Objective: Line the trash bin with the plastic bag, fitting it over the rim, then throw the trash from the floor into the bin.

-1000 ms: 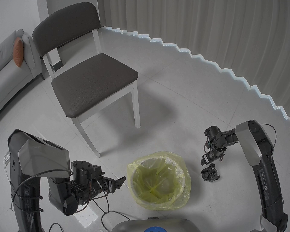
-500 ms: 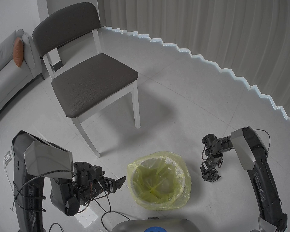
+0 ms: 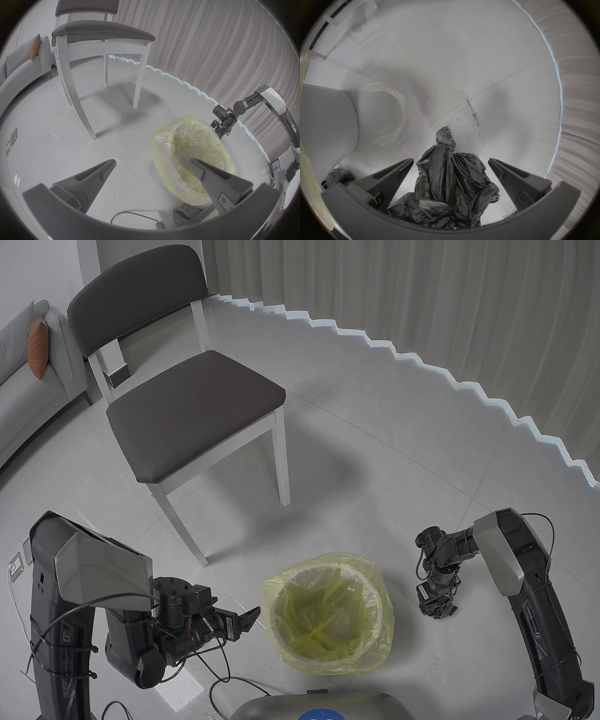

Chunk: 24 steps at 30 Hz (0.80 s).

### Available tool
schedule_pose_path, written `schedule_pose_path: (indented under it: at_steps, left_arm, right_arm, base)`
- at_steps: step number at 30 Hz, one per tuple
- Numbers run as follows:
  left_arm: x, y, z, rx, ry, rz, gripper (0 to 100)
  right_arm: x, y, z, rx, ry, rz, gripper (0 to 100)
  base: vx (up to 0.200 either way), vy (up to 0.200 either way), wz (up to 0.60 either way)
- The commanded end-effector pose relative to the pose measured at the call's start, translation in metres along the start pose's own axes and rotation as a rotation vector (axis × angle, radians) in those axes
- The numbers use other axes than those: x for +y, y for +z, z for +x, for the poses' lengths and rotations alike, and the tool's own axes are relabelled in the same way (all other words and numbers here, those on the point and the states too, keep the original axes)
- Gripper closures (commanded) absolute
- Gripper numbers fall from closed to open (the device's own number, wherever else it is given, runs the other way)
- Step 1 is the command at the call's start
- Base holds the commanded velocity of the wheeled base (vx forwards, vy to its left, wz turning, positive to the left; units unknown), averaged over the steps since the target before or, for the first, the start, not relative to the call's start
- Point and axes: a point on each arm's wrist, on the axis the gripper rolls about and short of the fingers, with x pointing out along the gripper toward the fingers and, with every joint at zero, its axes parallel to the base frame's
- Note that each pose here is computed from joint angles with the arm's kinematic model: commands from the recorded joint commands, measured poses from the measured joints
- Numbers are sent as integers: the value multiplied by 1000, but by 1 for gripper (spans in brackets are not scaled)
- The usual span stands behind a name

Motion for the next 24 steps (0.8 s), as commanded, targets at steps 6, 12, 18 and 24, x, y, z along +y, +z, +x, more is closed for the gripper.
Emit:
schedule_pose_path:
  at_steps: [6,12,18,24]
  left_arm:
    - [1,-1,-1,-5,0,-1,0]
    - [3,-1,0,-29,2,-5,0]
    - [3,-1,-1,-30,2,-6,0]
    - [3,-3,-4,-21,3,-7,0]
  right_arm:
    - [0,1,-2,-3,0,12,100]
    - [-1,1,-5,3,1,26,100]
    - [-4,3,-14,3,0,45,100]
    - [-12,14,-38,-56,-3,63,100]
  base:
    - [0,0,0]
    - [0,0,0]
    - [0,0,0]
    - [0,0,0]
